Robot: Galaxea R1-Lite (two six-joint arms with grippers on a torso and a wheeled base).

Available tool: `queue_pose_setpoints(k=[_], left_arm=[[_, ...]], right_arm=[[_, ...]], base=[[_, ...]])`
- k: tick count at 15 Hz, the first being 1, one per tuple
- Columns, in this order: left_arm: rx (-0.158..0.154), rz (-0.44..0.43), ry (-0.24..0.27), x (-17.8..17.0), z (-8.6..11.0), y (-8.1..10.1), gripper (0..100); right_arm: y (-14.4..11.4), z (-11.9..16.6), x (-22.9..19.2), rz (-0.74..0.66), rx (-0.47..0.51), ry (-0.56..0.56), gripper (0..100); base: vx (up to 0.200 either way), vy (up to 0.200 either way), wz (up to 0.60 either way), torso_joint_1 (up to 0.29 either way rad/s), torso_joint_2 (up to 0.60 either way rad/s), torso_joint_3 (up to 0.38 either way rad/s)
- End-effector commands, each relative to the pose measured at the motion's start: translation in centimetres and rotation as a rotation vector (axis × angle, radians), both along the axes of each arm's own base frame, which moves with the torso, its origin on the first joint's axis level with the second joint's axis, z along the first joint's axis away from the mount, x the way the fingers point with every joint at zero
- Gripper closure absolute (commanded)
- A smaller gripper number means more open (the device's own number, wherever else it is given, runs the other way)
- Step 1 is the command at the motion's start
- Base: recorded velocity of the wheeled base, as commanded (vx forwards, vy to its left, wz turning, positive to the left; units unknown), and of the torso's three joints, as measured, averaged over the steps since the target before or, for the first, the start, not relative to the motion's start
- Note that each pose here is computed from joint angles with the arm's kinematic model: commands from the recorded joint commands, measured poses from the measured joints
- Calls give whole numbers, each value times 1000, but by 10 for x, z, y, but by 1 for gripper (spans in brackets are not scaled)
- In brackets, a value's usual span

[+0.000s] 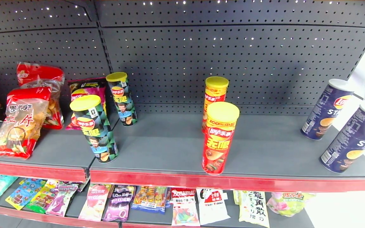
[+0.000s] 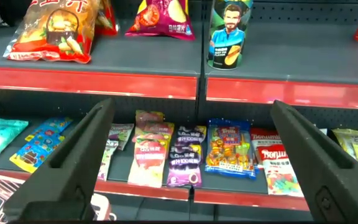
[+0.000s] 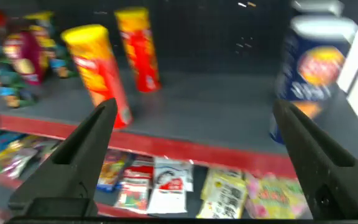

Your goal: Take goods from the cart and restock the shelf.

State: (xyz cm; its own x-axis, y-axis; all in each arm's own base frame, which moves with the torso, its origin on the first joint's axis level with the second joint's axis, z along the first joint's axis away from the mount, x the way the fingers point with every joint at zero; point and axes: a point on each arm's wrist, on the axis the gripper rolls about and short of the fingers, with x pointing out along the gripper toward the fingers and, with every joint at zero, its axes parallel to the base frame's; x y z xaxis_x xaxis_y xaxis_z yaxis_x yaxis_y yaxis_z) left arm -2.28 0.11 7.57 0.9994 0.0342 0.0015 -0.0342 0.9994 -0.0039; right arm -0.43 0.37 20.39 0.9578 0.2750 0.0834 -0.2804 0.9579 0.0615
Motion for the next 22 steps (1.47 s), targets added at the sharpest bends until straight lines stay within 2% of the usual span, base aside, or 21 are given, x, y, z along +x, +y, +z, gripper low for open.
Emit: queue_pose_setpoints(k=[1, 5, 8, 13, 22], left_arm=[[-1, 1, -2, 0, 0, 0, 0], [-1, 1, -2, 0, 0, 0, 0], [-1, 1, -2, 0, 0, 0, 0], [-1, 1, -2, 0, 0, 0, 0], [-1, 1, 0, 0, 0, 0, 0]], right_arm=[[29, 69, 108, 230, -43, 134, 0], [60, 39, 176, 304, -84, 300, 0], [84, 21, 207, 357, -92, 303, 0], [89, -10, 205, 378, -120, 390, 0], [98, -65, 238, 134, -229, 594, 0]], base=[[0, 0, 0, 0, 0, 0], [0, 0, 0, 0, 0, 0], [0, 0, 0, 0, 0, 0], [0, 0, 0, 0, 0, 0], [0, 0, 0, 0, 0, 0]])
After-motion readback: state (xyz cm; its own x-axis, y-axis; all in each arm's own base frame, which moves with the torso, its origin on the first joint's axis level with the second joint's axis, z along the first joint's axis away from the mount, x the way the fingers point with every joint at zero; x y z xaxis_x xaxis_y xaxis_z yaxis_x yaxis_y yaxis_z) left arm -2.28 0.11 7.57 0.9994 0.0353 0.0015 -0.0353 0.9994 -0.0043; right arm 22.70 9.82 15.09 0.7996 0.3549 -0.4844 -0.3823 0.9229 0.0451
